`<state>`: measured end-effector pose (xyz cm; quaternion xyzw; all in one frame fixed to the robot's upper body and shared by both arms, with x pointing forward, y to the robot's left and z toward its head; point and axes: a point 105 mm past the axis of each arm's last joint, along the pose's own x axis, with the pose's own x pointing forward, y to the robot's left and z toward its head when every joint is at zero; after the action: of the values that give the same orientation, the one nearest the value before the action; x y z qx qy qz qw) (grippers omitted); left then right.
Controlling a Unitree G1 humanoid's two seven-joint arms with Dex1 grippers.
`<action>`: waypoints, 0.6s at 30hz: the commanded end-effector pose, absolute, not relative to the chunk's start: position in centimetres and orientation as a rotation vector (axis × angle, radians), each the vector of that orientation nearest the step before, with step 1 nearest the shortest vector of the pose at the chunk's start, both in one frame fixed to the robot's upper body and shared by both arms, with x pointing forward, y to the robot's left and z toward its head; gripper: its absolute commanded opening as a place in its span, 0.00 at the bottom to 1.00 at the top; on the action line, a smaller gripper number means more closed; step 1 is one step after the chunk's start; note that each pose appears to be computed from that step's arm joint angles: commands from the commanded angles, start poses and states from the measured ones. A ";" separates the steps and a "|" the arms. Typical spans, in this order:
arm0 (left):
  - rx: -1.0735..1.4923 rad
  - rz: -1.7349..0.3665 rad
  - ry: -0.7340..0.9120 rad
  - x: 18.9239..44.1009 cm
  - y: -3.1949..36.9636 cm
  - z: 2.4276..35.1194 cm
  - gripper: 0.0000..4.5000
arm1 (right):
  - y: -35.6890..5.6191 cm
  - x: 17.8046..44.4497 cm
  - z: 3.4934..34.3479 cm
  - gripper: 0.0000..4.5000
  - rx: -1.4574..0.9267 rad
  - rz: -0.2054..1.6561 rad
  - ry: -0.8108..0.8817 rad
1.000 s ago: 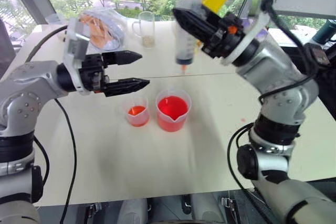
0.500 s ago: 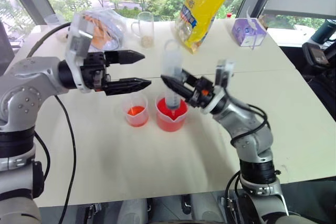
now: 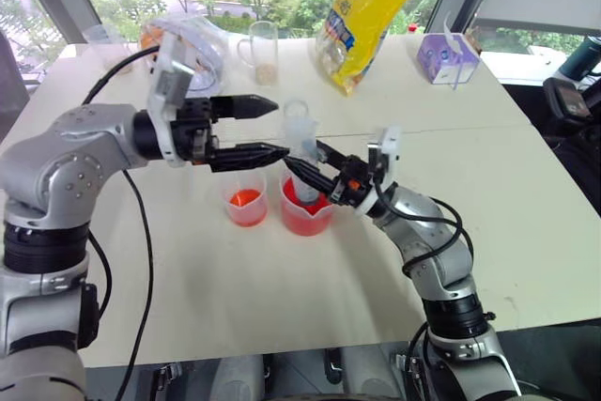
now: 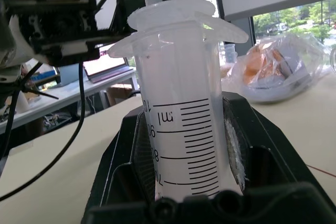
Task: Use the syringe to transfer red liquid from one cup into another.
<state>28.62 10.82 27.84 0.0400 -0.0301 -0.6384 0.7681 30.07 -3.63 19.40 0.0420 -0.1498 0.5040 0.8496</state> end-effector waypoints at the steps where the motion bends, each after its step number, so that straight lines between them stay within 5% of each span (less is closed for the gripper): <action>1: 0.117 -1.404 -0.113 28.4 10.5 28.8 1.00 | -3.4 29.5 20.3 0.32 0.066 1.079 -0.369; 8: 0.092 -1.425 -0.104 28.6 10.2 28.4 1.00 | -3.4 29.5 20.1 0.32 0.045 1.086 -0.366; 11: 0.079 -1.428 -0.109 28.8 10.0 28.3 0.81 | -3.3 29.4 20.1 0.32 0.040 1.089 -0.366; 18: 0.077 -1.439 -0.104 28.8 9.6 27.9 0.02 | -3.3 29.4 20.3 0.32 0.034 1.092 -0.372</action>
<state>29.46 10.18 27.04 0.0198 -0.0277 -0.6451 0.7633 29.73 -3.38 19.21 0.0200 -0.1527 0.5157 0.8428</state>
